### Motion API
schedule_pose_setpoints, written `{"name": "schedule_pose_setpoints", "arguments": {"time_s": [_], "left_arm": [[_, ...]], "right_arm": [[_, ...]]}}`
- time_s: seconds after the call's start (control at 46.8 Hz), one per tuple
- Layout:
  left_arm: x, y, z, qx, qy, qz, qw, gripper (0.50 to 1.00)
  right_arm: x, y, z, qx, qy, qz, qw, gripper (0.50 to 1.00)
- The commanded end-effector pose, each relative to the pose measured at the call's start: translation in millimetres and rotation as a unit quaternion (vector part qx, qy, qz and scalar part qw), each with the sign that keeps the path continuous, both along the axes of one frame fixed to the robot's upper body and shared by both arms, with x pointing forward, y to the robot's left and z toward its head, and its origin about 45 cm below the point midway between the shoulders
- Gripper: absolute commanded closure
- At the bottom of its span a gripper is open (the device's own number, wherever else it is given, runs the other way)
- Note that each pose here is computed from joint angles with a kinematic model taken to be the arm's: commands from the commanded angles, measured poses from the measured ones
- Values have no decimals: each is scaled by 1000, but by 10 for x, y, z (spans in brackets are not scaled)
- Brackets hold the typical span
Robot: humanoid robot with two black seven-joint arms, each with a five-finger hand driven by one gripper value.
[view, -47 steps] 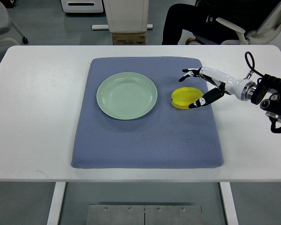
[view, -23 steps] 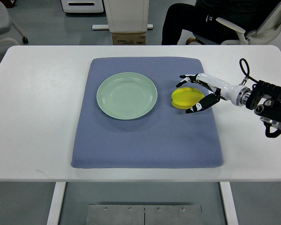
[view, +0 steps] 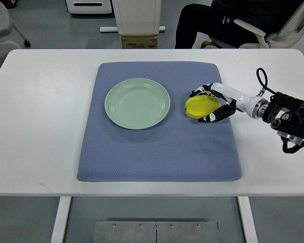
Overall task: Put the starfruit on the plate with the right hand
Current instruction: 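Close the right hand fingers around the yellow starfruit, then lift the starfruit with the right hand away from the mat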
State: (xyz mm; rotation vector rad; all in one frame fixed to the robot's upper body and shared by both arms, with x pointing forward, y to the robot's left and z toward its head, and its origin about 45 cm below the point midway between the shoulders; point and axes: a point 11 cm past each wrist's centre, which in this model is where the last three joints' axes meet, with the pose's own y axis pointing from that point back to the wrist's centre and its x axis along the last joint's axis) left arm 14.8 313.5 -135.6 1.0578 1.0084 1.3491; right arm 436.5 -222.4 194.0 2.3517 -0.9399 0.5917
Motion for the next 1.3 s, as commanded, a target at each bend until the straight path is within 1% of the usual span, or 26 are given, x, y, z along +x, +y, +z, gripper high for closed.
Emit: {"name": "schedule_pose_setpoints", "arguments": {"time_s": [0.0,0.15,0.214,0.299,0.342,0.684,0.812,0.876,0.983,1.09,1.197,1.283], "left_arm": [[0,0,0,0,0,0,1000,500],[0,0,0,0,0,0,1000,500],[0,0,0,0,0,0,1000,500],[0,0,0,0,0,0,1000,500],[0,0,0,0,0,0,1000,500],[0,0,0,0,0,0,1000,500],[0,0,0,0,0,0,1000,500],[0,0,0,0,0,0,1000,500],[0,0,0,0,0,0,1000,500],[0,0,0,0,0,0,1000,500],[0,0,0,0,0,0,1000,500],[0,0,0,0,0,0,1000,500]], "right_arm": [[-3,5,1,0,-1,2,1000,779],[5,7,12,-1,-2,2,1000,795],[3,29,6,0,-1,3,1000,827],[11,31,19,-1,-2,3,1000,925],[15,33,26,-1,-2,3,1000,998],[83,38,154,6,-13,0,1000,1000],[143,25,278,8,-22,-1,1000,1000],[208,12,418,9,-34,0,999,1000],[345,-170,790,6,-56,-4,998,1000],[410,-237,1056,7,-61,4,998,1000],[433,-284,1181,7,-63,6,998,1000],[434,-288,1189,7,-62,7,998,1000]]}}
